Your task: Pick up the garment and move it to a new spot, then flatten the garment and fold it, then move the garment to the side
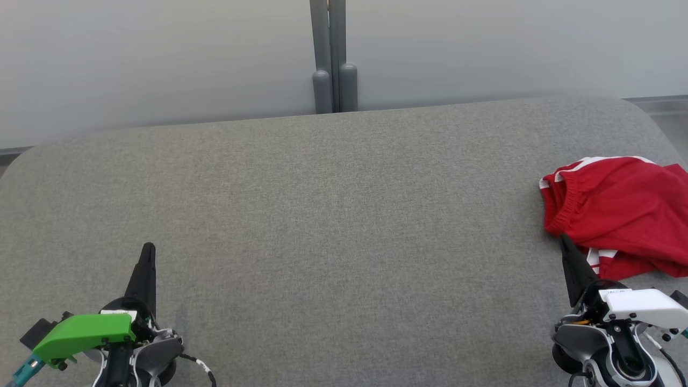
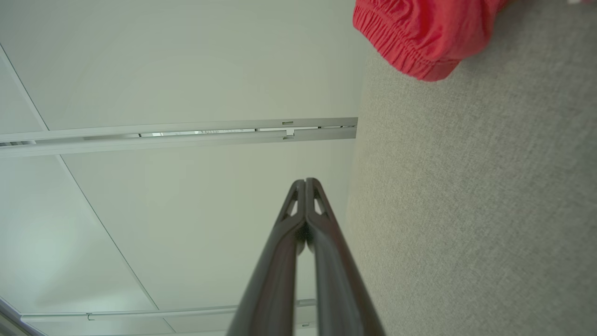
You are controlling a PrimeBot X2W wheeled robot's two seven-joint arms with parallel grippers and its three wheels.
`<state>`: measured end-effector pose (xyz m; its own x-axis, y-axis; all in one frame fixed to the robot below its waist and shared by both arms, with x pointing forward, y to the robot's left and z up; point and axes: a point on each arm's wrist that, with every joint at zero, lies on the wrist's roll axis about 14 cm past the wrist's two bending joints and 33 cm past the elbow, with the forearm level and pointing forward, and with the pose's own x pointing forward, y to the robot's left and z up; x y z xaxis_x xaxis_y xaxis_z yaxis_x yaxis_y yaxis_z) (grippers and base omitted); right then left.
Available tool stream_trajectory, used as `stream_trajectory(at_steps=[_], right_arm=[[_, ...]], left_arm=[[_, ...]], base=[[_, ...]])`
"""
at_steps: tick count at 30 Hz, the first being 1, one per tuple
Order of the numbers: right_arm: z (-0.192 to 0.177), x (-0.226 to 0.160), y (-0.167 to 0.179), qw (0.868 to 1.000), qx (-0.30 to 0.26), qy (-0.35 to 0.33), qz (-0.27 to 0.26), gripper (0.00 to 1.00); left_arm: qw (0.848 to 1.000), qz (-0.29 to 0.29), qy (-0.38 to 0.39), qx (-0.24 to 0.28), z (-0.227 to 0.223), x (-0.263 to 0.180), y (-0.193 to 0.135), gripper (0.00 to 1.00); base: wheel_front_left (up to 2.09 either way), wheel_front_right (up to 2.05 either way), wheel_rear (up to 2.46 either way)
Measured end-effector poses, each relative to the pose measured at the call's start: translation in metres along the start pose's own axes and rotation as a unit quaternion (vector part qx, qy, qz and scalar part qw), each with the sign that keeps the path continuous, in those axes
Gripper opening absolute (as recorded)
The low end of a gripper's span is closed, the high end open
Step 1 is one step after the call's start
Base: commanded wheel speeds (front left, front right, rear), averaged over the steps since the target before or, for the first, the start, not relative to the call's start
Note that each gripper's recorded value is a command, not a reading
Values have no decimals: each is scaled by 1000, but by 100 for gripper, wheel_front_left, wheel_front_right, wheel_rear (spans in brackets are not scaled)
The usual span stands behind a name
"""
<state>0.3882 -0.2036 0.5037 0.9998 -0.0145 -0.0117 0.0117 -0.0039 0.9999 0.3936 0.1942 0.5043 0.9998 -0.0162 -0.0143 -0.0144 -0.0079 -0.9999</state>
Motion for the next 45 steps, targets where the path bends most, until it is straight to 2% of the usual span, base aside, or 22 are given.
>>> stream_trajectory(at_steps=[45], right_arm=[[0, 0, 0, 1000, 0, 0, 0, 0]], left_arm=[[1000, 0, 0, 0, 0, 0, 0, 0]], base=[[0, 0, 0]])
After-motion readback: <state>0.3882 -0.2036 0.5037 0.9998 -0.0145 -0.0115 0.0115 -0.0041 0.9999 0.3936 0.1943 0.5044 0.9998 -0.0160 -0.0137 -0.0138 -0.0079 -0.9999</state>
